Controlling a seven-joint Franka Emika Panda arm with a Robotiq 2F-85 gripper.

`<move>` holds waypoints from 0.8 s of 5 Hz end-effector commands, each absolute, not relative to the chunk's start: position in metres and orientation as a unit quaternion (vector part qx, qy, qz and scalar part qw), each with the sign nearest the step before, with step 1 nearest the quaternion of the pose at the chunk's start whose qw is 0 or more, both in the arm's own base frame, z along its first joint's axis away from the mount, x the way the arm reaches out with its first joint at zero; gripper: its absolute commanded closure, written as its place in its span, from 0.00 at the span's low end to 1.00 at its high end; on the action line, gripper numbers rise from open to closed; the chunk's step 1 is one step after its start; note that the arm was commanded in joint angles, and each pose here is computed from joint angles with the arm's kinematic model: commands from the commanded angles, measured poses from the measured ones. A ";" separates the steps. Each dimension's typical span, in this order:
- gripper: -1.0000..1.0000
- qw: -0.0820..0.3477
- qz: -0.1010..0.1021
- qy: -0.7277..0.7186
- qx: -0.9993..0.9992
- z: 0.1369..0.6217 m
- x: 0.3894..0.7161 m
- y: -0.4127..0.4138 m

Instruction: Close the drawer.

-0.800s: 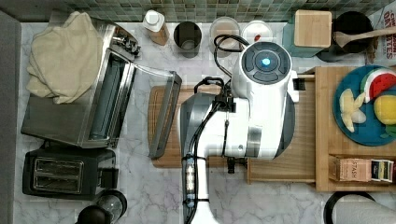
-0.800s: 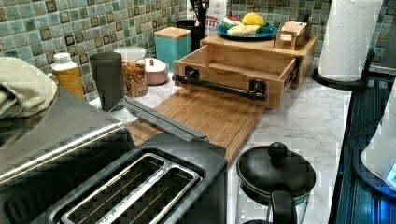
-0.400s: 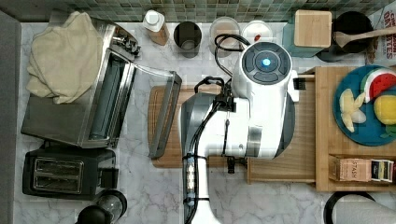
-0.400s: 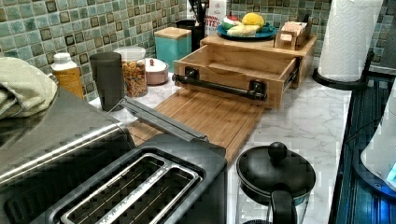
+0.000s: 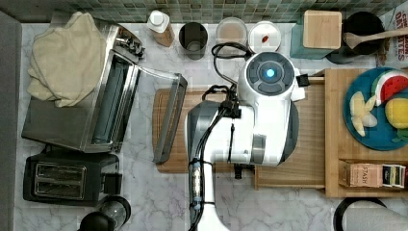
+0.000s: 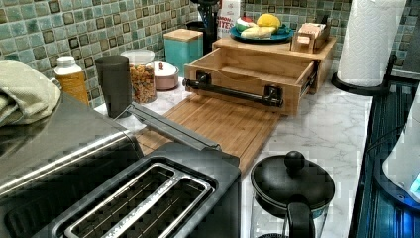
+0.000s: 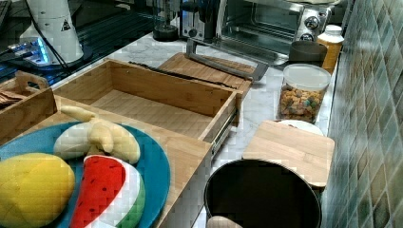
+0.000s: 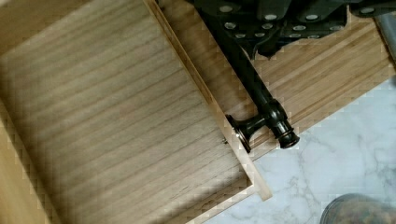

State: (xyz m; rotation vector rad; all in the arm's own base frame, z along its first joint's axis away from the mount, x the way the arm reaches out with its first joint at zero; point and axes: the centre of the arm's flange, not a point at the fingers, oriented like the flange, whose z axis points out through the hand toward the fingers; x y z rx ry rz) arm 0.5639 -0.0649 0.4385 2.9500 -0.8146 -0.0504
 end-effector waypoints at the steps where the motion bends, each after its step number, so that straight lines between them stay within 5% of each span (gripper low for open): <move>1: 1.00 0.024 -0.007 -0.186 0.982 0.410 0.522 0.018; 2: 1.00 0.021 -0.007 -0.163 0.986 0.402 0.518 0.029; 3: 1.00 -0.004 0.025 -0.140 0.990 0.390 0.501 0.033; 4: 1.00 0.016 0.030 -0.122 0.992 0.377 0.500 0.041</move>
